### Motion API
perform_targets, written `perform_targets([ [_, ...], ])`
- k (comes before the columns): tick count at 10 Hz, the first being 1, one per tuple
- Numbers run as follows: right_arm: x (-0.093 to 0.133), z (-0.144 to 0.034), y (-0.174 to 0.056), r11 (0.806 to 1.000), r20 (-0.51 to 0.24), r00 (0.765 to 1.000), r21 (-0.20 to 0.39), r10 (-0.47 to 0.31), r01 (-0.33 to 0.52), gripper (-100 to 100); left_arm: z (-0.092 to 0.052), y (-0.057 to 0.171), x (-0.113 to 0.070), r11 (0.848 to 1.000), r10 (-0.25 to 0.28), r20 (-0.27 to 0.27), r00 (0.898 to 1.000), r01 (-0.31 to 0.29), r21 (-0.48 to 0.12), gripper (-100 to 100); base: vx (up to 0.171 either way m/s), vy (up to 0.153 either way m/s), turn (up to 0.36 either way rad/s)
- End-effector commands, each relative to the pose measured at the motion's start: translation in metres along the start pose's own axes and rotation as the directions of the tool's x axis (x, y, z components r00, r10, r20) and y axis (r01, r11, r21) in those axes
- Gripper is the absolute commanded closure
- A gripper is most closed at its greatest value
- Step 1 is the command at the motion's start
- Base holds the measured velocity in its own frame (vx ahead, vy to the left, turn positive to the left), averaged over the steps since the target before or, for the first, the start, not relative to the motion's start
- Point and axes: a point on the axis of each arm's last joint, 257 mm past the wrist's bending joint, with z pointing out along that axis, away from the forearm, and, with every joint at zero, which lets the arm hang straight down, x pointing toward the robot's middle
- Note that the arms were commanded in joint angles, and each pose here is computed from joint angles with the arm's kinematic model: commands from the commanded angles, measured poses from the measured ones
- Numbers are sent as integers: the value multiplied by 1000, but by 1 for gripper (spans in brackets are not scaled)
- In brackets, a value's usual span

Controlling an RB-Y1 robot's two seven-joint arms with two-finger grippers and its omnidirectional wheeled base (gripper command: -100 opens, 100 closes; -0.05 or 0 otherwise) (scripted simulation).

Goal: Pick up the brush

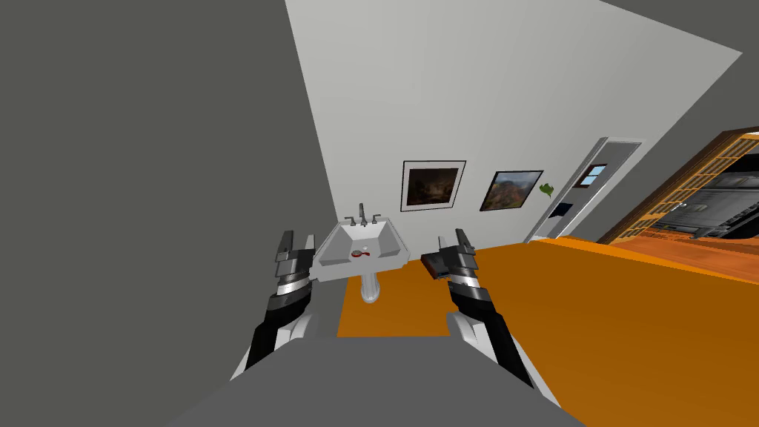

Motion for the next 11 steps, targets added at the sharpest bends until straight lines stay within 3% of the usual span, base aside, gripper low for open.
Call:
perform_targets([
  [1, 0, 0, 0, 1000, 0, 1000, 0, 0, 0, 0, 2, 2, 3, 1000, -1, -31, 1000, 0, -6, -100, -12, -12, -12],
  [5, 0, 0, 0, 1000, 0, 1000, 0, 0, 0, 0, 14, 19, 5, 998, -27, -92, 995, 22, -56, -100, -36, -53, -17],
  [11, 0, 0, 0, 1000, 0, 1000, 0, 0, 0, 0, 37, 53, -3, 982, -96, -102, 990, 78, -170, -100, -26, -73, -3],
])
